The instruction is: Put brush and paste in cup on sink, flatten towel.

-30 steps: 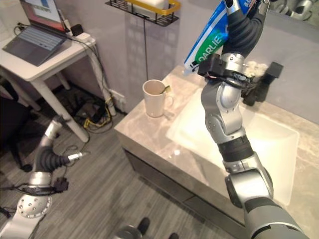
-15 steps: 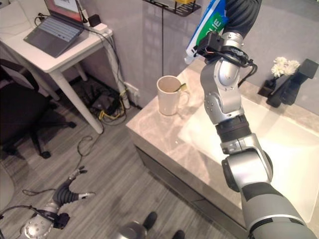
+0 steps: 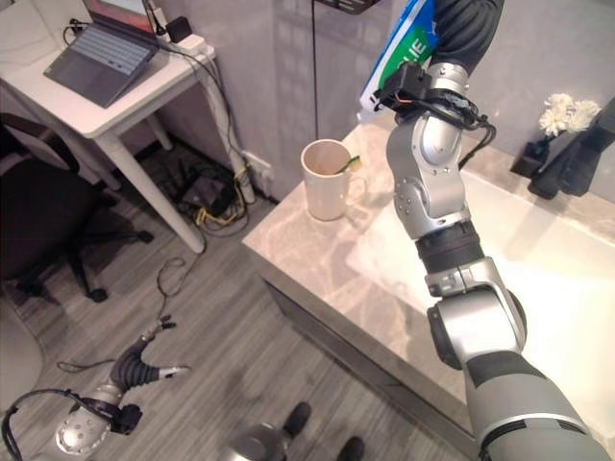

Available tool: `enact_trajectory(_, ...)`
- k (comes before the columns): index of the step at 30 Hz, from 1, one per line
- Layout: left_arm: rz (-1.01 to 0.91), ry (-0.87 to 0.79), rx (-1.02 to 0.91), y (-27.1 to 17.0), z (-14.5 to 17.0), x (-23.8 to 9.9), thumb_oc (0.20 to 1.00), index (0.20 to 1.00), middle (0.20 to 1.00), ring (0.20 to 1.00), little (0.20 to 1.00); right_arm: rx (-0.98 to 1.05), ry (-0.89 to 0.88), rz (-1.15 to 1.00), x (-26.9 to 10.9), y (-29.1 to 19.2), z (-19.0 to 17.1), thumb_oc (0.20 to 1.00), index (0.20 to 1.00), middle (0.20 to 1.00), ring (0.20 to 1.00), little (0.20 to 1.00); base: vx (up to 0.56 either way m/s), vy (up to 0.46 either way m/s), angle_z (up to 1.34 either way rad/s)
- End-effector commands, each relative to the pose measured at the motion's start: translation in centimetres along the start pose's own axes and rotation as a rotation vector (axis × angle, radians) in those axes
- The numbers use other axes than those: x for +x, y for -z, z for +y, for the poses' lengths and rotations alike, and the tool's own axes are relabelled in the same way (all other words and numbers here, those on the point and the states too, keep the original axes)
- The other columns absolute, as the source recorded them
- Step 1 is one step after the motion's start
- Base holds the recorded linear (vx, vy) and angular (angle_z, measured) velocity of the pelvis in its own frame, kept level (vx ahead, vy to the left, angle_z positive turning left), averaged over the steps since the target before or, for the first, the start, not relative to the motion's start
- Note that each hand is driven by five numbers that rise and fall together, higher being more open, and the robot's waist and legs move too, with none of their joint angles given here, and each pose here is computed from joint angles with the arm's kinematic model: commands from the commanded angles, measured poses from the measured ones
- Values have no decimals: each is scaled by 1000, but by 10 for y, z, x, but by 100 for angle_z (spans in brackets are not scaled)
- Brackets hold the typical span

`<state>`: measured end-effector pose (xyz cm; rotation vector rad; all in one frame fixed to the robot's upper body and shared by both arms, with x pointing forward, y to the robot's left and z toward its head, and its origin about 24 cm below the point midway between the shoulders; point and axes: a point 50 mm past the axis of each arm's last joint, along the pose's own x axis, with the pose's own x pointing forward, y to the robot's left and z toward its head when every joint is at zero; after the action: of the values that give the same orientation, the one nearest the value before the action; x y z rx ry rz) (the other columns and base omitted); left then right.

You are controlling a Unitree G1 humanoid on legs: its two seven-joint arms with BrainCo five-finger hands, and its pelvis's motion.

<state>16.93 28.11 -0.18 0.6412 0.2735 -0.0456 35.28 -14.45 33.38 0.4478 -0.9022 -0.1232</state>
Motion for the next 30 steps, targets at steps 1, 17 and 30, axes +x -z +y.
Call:
enact_trajectory(1,-41,-14,-3,-4,5,-4,1000,1000,1000,1000,1000,-1,-119,-142,15,-32,27,200,200,200,200,200,0,0,0)
enact_trajectory(17,-43,-29,-22,-4,3,-3,1000,1000,1000,1000,1000,-42,-107,-77,13,-15,24,200,200,200,200,200,0,0,0)
enact_trajectory(30,-33,-30,16,-3,-4,13,1000,1000,1000,1000,1000,-103,-124,-2,14,5,48,200,200,200,200,200,9,5,-1)
